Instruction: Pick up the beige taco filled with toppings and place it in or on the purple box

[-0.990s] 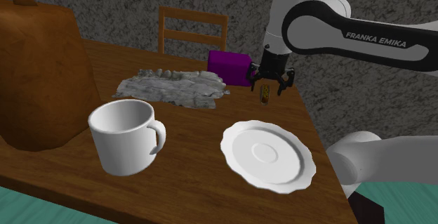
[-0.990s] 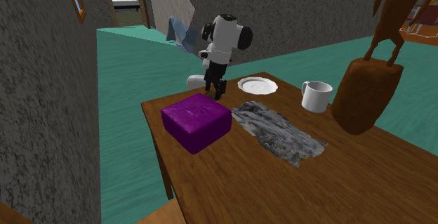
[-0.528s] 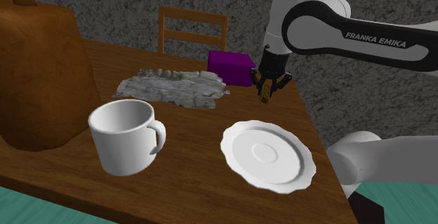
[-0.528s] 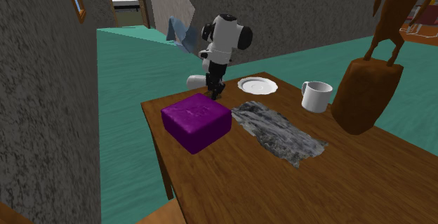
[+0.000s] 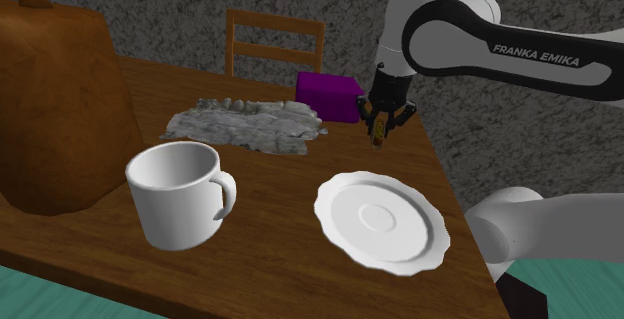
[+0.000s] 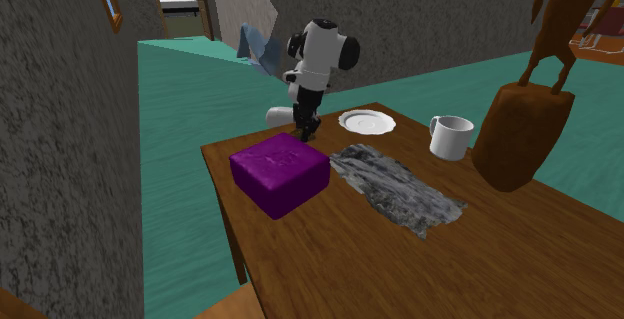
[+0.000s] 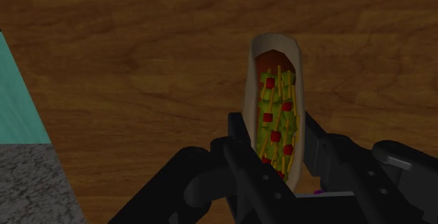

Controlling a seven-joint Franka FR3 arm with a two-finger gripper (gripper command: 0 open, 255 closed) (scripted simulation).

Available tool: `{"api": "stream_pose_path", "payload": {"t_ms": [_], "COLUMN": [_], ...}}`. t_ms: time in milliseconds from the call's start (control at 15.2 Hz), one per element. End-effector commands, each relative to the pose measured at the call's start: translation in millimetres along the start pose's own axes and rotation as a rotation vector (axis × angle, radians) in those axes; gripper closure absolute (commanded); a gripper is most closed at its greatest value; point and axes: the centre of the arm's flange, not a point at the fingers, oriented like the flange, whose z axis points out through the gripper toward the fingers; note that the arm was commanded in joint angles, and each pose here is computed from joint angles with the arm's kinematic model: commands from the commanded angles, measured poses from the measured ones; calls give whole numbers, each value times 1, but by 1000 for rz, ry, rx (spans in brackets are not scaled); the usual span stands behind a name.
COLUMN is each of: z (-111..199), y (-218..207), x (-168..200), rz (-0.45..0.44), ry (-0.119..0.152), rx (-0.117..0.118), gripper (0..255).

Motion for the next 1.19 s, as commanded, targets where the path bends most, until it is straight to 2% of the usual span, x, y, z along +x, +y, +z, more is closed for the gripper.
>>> {"api": "stream_pose_path", "payload": {"t_ms": [0,1122], "z": [-8,-96], "y": [0,4], "x": [2,21], "rz": [0,0], "ry": [0,0], "rx": [0,0], "gripper": [255,255]}}
